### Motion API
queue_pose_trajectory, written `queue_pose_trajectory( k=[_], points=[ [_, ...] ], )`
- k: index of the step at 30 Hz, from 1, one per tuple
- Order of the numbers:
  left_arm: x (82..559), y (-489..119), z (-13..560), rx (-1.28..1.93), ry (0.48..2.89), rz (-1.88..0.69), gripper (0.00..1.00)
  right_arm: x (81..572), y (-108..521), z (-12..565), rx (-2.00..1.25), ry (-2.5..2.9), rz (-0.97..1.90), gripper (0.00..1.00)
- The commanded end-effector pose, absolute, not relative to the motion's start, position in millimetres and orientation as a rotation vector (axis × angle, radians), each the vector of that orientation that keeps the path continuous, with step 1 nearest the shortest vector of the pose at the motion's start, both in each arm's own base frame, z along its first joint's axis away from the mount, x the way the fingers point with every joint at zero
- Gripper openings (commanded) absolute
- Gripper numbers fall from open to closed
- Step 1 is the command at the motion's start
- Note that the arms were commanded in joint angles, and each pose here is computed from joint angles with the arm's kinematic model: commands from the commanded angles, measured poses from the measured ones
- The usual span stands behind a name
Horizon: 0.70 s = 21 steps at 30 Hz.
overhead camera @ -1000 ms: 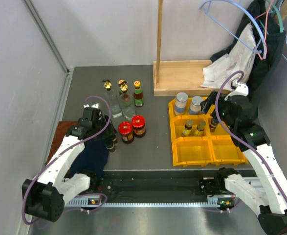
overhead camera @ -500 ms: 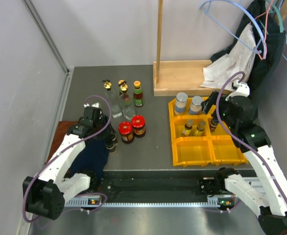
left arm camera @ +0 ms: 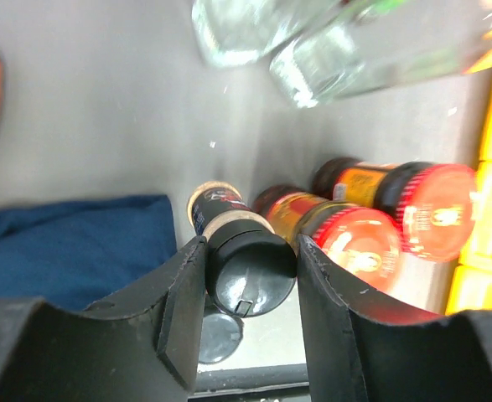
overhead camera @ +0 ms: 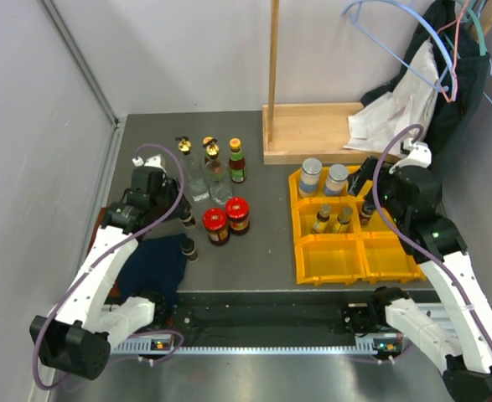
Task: Organize the condiment bottles
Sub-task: Pick up the bottle from the center of the board.
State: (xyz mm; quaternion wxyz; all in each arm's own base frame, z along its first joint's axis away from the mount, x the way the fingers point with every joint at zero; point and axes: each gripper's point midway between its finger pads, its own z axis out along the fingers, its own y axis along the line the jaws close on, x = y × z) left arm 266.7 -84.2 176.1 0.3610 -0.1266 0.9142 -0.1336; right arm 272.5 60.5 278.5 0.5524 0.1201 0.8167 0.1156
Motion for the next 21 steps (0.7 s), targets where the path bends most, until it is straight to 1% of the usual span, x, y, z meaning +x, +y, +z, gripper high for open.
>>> queue_pose_trajectory(
  k=[1,2,4,5,8,14,21],
  points=[
    [269.5,-71.6,230.4,-0.277,2.234,-0.288,0.00,268.3,51.6,300.8,0.303,1.871,0.261,0.93],
    [270.7,-69.8,251.3,-0.276,2.190,-0.289,0.00,267.8,51.3,302.6,0.305,1.869,0.261,0.93],
    [268.5,-68.1,268.9,-0.262,2.163,-0.288,0.00,266.0,50.6,303.8,0.310,1.868,0.263,0.93],
    [268.4,-69.6,290.0,-0.249,2.116,-0.311,0.00,265.3,50.7,307.5,0.313,1.862,0.267,0.93],
    [264.4,-82.3,321.0,-0.169,2.070,-0.397,0.00,261.8,49.1,313.6,0.330,1.861,0.269,0.93],
    [248.4,-119.9,360.1,0.078,2.035,-0.610,0.00,250.3,44.3,330.0,0.344,1.854,0.268,0.93],
    [245.1,-155.8,384.4,0.208,1.973,-0.804,0.00,236.5,33.2,355.3,0.392,1.807,0.255,0.93]
  ],
)
